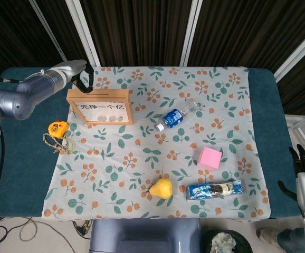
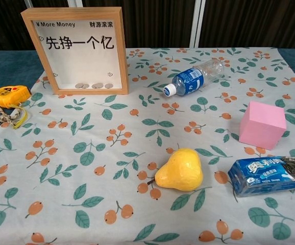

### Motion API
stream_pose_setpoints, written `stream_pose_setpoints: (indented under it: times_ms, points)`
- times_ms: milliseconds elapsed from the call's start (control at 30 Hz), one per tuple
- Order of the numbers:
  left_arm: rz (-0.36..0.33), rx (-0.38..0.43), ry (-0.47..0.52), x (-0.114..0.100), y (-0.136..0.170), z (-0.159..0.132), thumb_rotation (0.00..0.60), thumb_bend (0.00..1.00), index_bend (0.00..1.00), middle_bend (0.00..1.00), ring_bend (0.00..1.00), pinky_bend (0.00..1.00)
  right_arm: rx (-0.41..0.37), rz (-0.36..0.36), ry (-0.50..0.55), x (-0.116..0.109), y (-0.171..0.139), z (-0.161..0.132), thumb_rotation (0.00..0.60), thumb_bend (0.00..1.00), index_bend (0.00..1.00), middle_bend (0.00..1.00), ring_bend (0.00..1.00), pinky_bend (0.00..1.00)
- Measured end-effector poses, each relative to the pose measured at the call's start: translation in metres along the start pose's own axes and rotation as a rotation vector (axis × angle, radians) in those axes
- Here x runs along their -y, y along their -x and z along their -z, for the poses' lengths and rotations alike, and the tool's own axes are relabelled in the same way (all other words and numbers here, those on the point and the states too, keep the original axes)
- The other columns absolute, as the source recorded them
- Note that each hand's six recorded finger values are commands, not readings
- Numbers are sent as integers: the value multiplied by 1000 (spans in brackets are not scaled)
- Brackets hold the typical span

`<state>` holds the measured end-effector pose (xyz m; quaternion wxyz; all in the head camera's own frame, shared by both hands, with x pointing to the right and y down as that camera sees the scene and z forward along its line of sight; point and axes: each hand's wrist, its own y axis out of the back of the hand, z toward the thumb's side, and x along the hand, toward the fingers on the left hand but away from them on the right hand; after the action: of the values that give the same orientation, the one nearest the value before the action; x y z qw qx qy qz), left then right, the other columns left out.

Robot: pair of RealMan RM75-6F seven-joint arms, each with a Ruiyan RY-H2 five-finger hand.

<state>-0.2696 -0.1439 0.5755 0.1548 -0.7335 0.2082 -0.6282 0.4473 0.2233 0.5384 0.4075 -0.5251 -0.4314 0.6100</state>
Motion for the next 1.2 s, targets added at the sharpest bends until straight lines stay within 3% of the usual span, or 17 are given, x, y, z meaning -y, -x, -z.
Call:
stream_pose_setpoints:
  times_ms: [1200]
  points:
    - [11, 15, -2, 23, -24, 0, 600, 660, 738, 127, 0, 0, 16, 3, 3, -2, -2, 4, 600, 297, 79, 0, 0, 0]
